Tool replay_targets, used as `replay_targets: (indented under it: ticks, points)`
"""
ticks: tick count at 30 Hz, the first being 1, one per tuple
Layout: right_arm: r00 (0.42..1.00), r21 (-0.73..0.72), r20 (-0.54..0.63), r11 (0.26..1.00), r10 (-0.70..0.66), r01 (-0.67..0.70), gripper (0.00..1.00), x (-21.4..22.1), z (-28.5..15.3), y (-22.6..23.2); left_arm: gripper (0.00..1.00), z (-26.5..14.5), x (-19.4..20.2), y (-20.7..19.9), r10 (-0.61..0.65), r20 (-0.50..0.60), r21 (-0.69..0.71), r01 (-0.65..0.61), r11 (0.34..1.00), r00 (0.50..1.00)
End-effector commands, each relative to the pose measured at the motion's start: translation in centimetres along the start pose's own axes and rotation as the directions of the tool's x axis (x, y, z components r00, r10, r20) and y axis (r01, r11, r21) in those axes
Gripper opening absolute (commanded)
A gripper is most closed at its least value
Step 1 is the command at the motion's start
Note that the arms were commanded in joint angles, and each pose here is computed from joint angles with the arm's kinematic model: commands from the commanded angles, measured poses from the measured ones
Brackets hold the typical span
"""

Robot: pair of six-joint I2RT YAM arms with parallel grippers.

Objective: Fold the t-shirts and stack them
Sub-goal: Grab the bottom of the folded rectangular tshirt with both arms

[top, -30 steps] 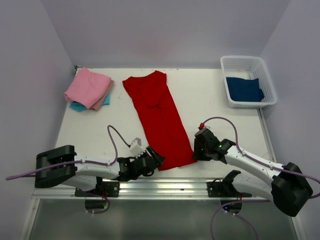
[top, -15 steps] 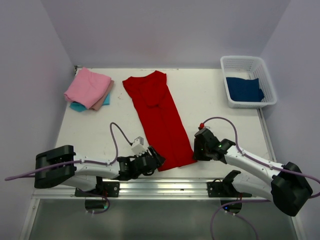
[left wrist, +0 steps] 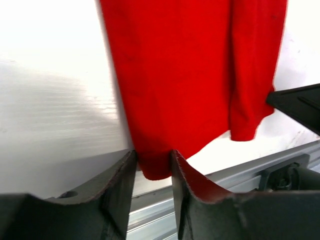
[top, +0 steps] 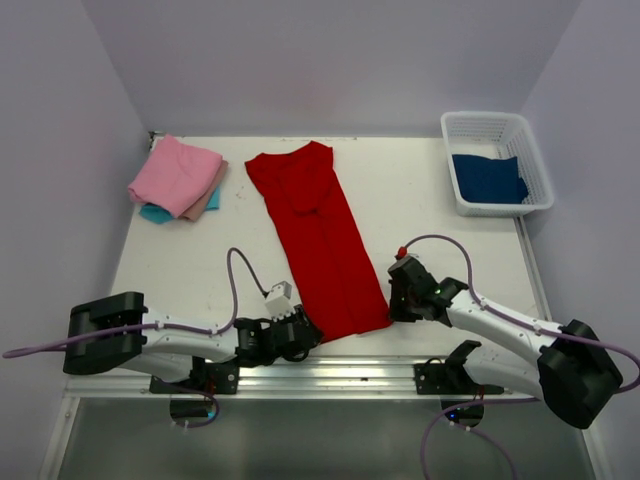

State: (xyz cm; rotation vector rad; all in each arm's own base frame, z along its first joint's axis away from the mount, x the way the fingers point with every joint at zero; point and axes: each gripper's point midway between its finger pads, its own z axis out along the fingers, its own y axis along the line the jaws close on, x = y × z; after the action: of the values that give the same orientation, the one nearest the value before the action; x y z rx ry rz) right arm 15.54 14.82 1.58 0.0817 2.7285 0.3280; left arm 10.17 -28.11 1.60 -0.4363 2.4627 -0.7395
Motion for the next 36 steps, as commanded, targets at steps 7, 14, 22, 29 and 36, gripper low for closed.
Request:
replay_targets:
  ticks: [7, 14, 22, 29, 36]
  points:
    - [1.0, -0.037, -0.017, 0.999, 0.011, -0.012, 0.0, 0.4, 0.4, 0.6, 0.19, -0.8, 0.7, 10.9, 0.191, -0.084, -0.313, -0.208, 0.926, 0.978]
    - [1.0, -0.047, -0.024, 0.999, 0.017, -0.018, 0.0, 0.7, 0.4, 0.6, 0.0, -0.5, 0.7, 11.0, 0.2, -0.079, -0.317, -0.215, 0.924, 0.977]
    - [0.998, -0.11, -0.043, 0.993, 0.04, -0.045, 0.0, 1.7, -0.3, 1.0, 0.0, -1.2, 0.8, 10.6, 0.226, -0.101, -0.319, -0.247, 0.915, 0.969]
    - [0.993, -0.224, -0.115, 0.974, 0.022, -0.047, 0.0, 4.3, -2.1, 1.7, 0.0, -3.5, 1.4, 9.6, 0.27, -0.155, -0.308, -0.306, 0.901, 0.95]
    - [0.991, -0.352, -0.129, 0.936, -0.025, -0.022, 0.0, 5.5, -5.9, 2.8, 0.0, -6.8, 1.6, 6.3, 0.333, -0.127, -0.261, -0.355, 0.898, 0.934]
